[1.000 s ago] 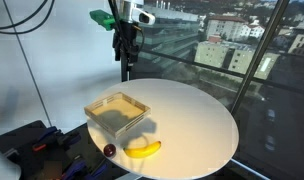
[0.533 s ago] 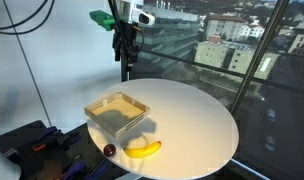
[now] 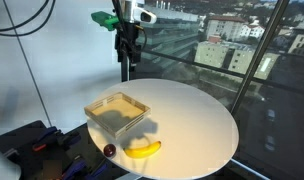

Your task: Put the banana in the box

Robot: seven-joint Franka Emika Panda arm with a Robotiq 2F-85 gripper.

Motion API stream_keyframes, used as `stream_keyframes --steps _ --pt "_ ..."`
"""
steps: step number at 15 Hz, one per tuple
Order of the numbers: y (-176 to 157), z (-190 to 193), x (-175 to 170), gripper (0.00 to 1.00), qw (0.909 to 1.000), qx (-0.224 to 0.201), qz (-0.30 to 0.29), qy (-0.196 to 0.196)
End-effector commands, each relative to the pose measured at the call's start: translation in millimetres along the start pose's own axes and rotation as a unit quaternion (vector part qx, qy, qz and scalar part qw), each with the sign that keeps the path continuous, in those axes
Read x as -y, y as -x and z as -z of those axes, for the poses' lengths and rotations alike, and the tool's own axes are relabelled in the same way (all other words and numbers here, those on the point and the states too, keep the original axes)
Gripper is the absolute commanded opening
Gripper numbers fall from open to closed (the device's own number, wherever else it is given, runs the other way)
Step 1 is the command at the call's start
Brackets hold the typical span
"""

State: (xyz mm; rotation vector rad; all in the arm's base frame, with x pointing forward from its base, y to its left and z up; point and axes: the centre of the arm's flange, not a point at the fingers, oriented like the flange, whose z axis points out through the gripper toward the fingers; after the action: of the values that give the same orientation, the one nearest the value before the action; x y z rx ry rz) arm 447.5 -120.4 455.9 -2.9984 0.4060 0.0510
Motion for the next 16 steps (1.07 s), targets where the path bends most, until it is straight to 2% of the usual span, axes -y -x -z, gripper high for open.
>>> stream_keyframes --steps 1,10,16 --pt "-3 4 -7 1.00 0.9996 -0.014 -0.012 0.020" --pt "-19 1 -18 1.00 0.9971 -0.051 -0.029 0.048" --pt "-36 -12 -25 1.00 0.9960 -0.060 -0.042 0.052"
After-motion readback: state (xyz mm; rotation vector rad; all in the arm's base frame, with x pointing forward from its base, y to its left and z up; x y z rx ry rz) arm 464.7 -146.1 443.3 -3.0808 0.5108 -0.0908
